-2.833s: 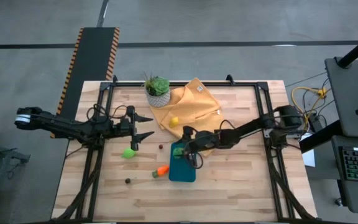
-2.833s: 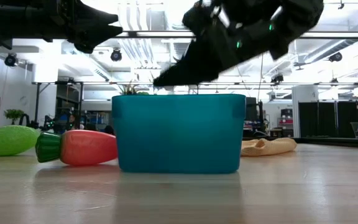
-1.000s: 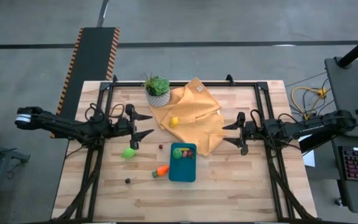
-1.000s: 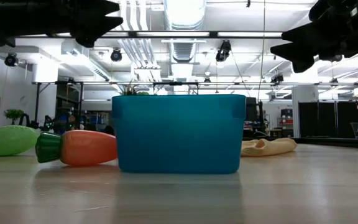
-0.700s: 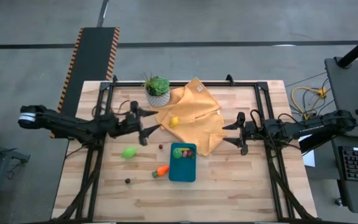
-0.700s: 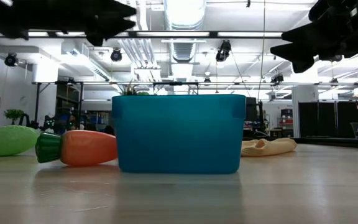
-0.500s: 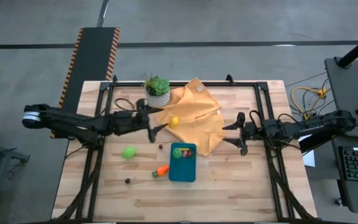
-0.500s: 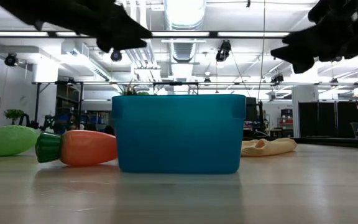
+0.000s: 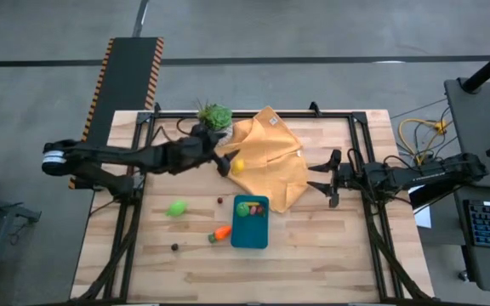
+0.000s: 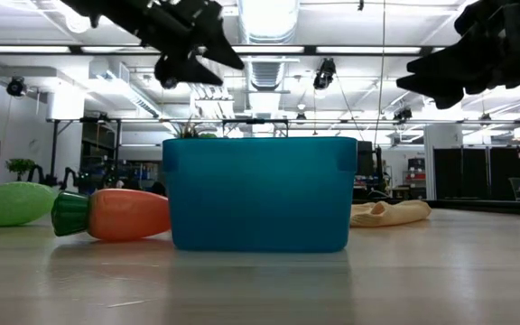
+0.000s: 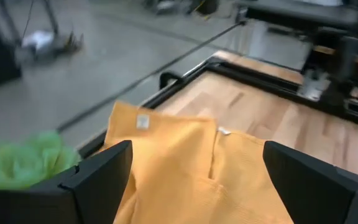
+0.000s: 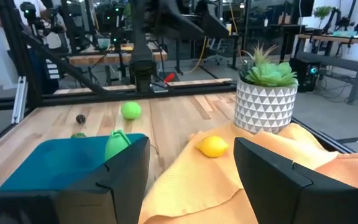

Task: Pick and placing Produce into tupperware
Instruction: Put the lemon into the bin

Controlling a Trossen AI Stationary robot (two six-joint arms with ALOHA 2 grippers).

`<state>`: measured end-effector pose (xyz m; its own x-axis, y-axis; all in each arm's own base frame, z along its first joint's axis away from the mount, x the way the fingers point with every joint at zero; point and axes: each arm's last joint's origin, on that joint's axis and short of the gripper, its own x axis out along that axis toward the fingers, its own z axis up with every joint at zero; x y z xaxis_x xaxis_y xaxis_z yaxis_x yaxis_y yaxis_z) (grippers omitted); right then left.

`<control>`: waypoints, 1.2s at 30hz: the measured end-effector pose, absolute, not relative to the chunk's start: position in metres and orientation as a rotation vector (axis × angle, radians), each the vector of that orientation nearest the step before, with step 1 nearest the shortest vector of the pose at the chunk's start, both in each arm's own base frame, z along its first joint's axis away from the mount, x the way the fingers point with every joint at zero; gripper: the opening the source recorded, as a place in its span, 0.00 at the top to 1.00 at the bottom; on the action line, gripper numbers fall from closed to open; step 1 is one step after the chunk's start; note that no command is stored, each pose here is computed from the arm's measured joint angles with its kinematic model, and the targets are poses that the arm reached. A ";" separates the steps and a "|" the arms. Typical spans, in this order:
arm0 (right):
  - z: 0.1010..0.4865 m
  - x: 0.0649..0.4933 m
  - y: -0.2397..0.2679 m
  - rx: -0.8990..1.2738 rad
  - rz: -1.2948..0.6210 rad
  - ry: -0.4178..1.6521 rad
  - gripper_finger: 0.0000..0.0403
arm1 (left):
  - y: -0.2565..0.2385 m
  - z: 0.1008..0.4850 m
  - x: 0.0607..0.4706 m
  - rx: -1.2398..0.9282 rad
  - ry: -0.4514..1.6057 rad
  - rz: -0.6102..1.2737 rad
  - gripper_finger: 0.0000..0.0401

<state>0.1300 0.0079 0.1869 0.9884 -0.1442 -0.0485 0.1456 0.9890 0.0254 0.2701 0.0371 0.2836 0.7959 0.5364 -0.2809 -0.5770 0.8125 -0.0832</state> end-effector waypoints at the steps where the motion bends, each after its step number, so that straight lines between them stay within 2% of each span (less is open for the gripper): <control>1: 0.187 0.130 0.008 0.029 -0.145 0.047 0.44 | 0.039 0.283 0.272 -0.189 0.262 0.613 0.13; 6: 0.187 0.130 0.008 0.027 -0.145 0.047 0.43 | 0.046 0.282 0.292 -0.330 0.314 0.668 0.13; 15: 0.187 0.130 0.008 0.026 -0.145 0.047 0.44 | 0.054 0.271 0.334 -0.327 0.603 0.749 0.13; 21: 0.186 0.130 0.008 0.025 -0.145 0.051 0.44 | 0.057 0.255 0.344 -0.378 0.757 0.828 0.13; 36: 0.185 0.130 0.008 0.027 -0.146 0.069 0.44 | 0.058 0.219 0.357 -0.487 0.831 0.927 0.13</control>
<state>0.1299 0.0080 0.1847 0.9871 -0.1440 -0.0705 0.1459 0.9891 0.0223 0.3572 0.0580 0.2192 0.3341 0.5005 -0.7987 -0.8484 0.5288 -0.0236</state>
